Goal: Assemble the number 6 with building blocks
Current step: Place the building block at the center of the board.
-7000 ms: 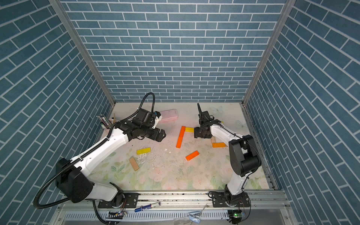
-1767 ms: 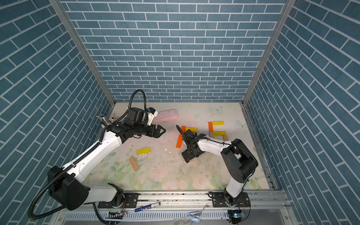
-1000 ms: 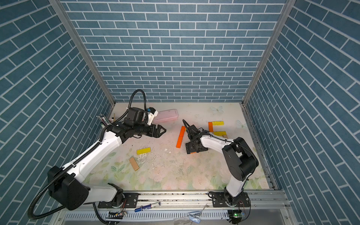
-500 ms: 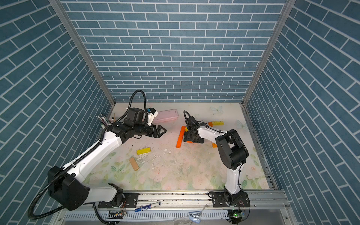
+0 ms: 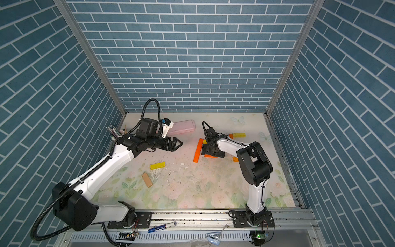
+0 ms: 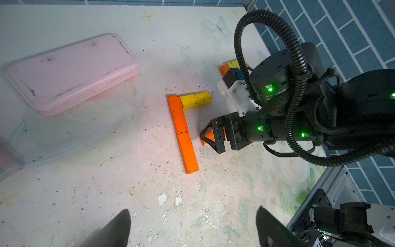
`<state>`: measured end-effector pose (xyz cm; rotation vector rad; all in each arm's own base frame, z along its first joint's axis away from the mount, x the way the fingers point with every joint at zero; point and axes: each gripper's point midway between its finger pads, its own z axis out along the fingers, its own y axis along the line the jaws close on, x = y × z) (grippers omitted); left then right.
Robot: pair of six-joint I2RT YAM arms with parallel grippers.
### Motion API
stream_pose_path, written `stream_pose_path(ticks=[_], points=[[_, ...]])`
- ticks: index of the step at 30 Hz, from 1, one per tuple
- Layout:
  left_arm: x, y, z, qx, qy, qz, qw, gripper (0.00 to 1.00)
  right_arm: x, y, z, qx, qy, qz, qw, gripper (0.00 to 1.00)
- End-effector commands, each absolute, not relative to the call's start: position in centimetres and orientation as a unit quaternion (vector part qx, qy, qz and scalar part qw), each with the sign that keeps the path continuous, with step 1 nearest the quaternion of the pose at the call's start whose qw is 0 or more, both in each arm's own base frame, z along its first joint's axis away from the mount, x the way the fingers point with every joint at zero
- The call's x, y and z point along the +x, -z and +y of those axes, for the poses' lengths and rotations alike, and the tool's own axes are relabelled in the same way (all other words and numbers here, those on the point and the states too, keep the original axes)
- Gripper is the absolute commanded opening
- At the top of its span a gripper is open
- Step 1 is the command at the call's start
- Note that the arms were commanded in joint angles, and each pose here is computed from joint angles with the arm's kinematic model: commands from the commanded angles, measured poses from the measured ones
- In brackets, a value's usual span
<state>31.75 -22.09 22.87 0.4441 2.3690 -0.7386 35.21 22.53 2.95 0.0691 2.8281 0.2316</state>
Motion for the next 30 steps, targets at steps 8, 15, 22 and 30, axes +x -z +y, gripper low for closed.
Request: stream_pose_path(ticks=[8,15,22,30], points=[[32.0,-22.5,-22.0,0.161,0.280,0.897,0.303,0.92,35.3,-6.0,20.3,0.087,-0.087,0.973,0.194,0.89],[32.0,-22.4,-21.9,0.161,0.277,0.898,0.302,0.91,34.5,-6.2,19.8,0.023,-0.077,0.977,0.199,0.80],[32.1,-22.1,-22.0,0.161,0.278,0.899,0.298,0.91,32.6,-5.6,18.8,-0.060,-0.047,0.983,0.169,0.78],[32.3,-21.5,-22.1,0.159,0.276,0.902,0.290,0.91,31.5,-4.3,19.5,-0.104,-0.065,0.981,0.148,0.83]])
